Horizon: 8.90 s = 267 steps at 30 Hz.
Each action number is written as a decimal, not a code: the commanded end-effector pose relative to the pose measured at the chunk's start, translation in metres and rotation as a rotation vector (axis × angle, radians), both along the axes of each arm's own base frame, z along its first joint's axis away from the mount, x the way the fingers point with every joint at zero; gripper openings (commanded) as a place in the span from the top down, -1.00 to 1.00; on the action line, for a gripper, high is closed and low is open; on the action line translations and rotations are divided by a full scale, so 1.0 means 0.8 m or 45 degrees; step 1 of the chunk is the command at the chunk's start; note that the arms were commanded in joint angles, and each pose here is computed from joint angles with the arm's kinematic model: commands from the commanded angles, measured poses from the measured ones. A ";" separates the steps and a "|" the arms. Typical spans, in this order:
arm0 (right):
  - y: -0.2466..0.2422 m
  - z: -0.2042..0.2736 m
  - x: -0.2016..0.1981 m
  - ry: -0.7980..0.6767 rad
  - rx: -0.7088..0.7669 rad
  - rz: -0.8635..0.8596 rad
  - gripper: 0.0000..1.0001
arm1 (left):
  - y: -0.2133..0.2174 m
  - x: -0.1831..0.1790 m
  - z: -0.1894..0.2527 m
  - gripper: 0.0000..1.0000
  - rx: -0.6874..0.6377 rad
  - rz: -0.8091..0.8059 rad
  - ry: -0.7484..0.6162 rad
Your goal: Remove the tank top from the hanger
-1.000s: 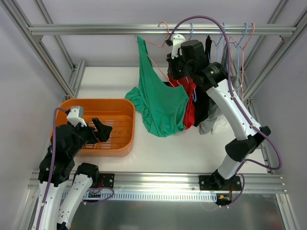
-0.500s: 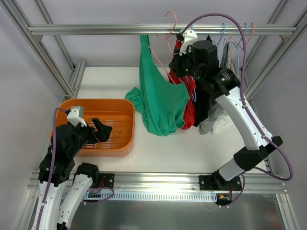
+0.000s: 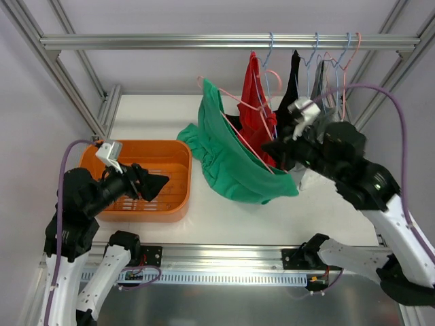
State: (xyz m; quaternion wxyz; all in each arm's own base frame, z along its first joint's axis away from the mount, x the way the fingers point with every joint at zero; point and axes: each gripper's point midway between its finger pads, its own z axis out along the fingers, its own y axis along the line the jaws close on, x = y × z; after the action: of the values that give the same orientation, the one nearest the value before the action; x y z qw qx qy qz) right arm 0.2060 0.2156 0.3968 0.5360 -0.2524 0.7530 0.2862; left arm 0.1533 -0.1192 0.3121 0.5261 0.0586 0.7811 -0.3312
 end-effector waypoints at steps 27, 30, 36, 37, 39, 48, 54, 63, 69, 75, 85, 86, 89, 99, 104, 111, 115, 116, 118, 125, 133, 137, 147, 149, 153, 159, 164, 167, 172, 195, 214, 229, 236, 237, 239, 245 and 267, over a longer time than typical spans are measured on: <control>-0.204 0.074 -0.232 -0.001 0.114 0.028 1.00 | -0.364 0.043 0.258 -0.82 0.187 -0.470 -0.582; -0.198 0.073 -0.228 0.012 0.105 0.037 0.99 | -0.372 0.037 0.258 -0.48 0.161 -0.513 -0.584; -0.210 0.065 -0.213 0.007 0.081 -0.073 0.99 | -0.364 0.038 0.250 0.77 0.162 -0.487 -0.555; -0.213 0.056 -0.205 0.017 0.052 -0.116 0.99 | -0.364 0.041 0.237 0.85 0.186 -0.474 -0.534; -0.211 0.049 -0.206 0.025 0.040 -0.102 0.99 | -0.352 0.048 0.236 1.00 0.197 -0.410 -0.528; -0.208 -0.019 -0.220 0.104 -0.011 -0.039 0.99 | -0.255 0.107 0.222 1.00 0.223 0.221 -0.404; -0.216 -0.022 -0.263 0.014 0.123 0.100 0.99 | -0.231 0.128 0.177 1.00 0.243 0.326 -0.310; -0.160 0.036 -0.238 -0.207 0.383 0.238 0.99 | -0.285 -0.023 0.067 1.00 -0.002 -0.615 -0.162; -0.070 0.125 -0.168 -0.424 0.683 0.348 0.99 | -0.297 -0.152 -0.054 1.00 -0.045 -1.199 -0.009; -0.056 0.197 -0.116 -0.841 0.955 0.235 0.99 | -0.300 -0.150 -0.138 1.00 0.022 -1.081 0.132; -0.052 0.127 -0.068 -0.457 0.562 0.030 0.99 | -0.225 -0.058 -0.183 0.16 0.272 -0.375 0.243; -0.046 0.085 -0.063 -0.291 0.435 0.020 0.99 | -0.223 -0.060 -0.170 -0.16 0.260 -0.395 0.226; -0.057 0.042 -0.064 -0.072 0.336 -0.071 0.99 | -0.213 -0.064 -0.125 -0.97 0.239 -0.442 0.162; -0.064 -0.015 -0.017 0.184 -0.036 -0.351 0.99 | -0.115 -0.025 0.021 -0.97 0.255 -0.145 -0.056; -0.018 0.011 0.061 0.127 -0.156 -0.465 0.99 | -0.109 -0.028 0.028 -0.97 0.241 -0.164 -0.066; 0.031 0.065 0.156 0.008 -0.160 -0.564 0.99 | -0.114 -0.039 -0.003 -0.97 0.270 -0.224 -0.013; 0.062 0.044 0.200 0.037 -0.151 -0.531 0.99 | -0.113 -0.044 -0.016 -0.97 0.271 -0.247 0.014; 0.063 0.032 0.214 0.065 -0.157 -0.545 0.99 | -0.114 -0.046 -0.019 -0.97 0.273 -0.258 0.019; 0.066 0.024 0.221 0.094 -0.144 -0.544 0.99 | -0.114 -0.048 -0.024 -0.97 0.275 -0.264 0.028; 0.077 -0.004 0.236 0.156 -0.161 -0.522 0.99 | -0.122 -0.054 -0.048 -0.97 0.313 -0.296 0.081; 0.088 -0.021 0.223 0.202 -0.145 -0.457 0.99 | -0.136 -0.052 -0.059 -0.97 0.358 -0.292 0.118; 0.084 0.000 0.207 0.203 -0.068 -0.434 -0.32 | -0.145 -0.048 -0.061 -0.97 0.367 -0.277 0.122; 0.001 0.083 0.066 0.054 0.069 -0.252 -0.99 | -0.226 -0.033 -0.115 -0.97 0.472 -0.300 0.163; -0.024 0.067 0.038 0.049 0.027 -0.244 -0.99 | -0.251 -0.031 -0.125 -0.97 0.460 -0.327 0.162; -0.098 0.065 -0.054 -0.029 0.117 -0.227 -0.99 | -0.302 -0.019 -0.188 -0.97 0.540 -0.339 0.330; -0.113 -0.008 -0.131 0.094 0.111 -0.029 -0.99 | -0.376 -0.014 -0.260 -0.97 0.658 -0.399 0.469; -0.121 -0.036 -0.175 0.094 0.150 0.098 -0.99 | -0.374 -0.007 -0.334 -0.97 0.771 -0.282 0.569; -0.126 -0.037 -0.192 0.076 0.193 0.136 -0.99 | -0.371 -0.014 -0.376 -0.97 0.821 -0.255 0.652; -0.135 -0.027 -0.212 0.019 0.248 0.177 -0.99 | -0.351 -0.030 -0.409 0.16 0.852 -0.193 0.731; -0.147 0.003 -0.200 -0.120 0.297 0.097 -0.99 | -0.140 0.033 0.109 1.00 0.334 0.202 -0.192; -0.117 0.030 -0.173 -0.086 0.327 0.114 -0.99 | 0.095 0.076 0.273 1.00 0.383 1.003 -0.390; -0.076 0.028 -0.085 0.086 0.212 -0.071 -0.99 | 0.053 0.091 0.008 1.00 0.440 0.810 0.015; -0.081 0.056 -0.027 0.015 0.107 -0.269 -0.99 | 0.064 0.118 -0.092 -0.06 0.497 0.842 0.376; -0.085 0.054 -0.017 -0.006 0.048 -0.302 -0.99 | 0.064 0.111 -0.099 -0.94 0.463 0.844 0.394; -0.094 0.043 0.020 -0.011 -0.079 -0.447 -0.97 | 0.059 0.101 -0.102 -0.97 0.402 0.805 0.408; -0.081 0.042 0.105 0.012 -0.295 -0.505 -0.66 | 0.026 0.052 -0.067 -0.97 0.215 0.452 0.328; -0.040 0.055 0.221 0.066 -0.139 -0.581 0.99 | -0.011 -0.013 -0.067 -0.97 0.159 0.001 0.249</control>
State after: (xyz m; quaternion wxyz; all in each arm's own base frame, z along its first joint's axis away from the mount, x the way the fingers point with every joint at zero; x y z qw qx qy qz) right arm 0.3904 0.1894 0.3860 0.4805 -0.1419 0.8608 0.0894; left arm 0.1413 -0.1206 0.2609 0.4529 0.0428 0.8455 -0.2797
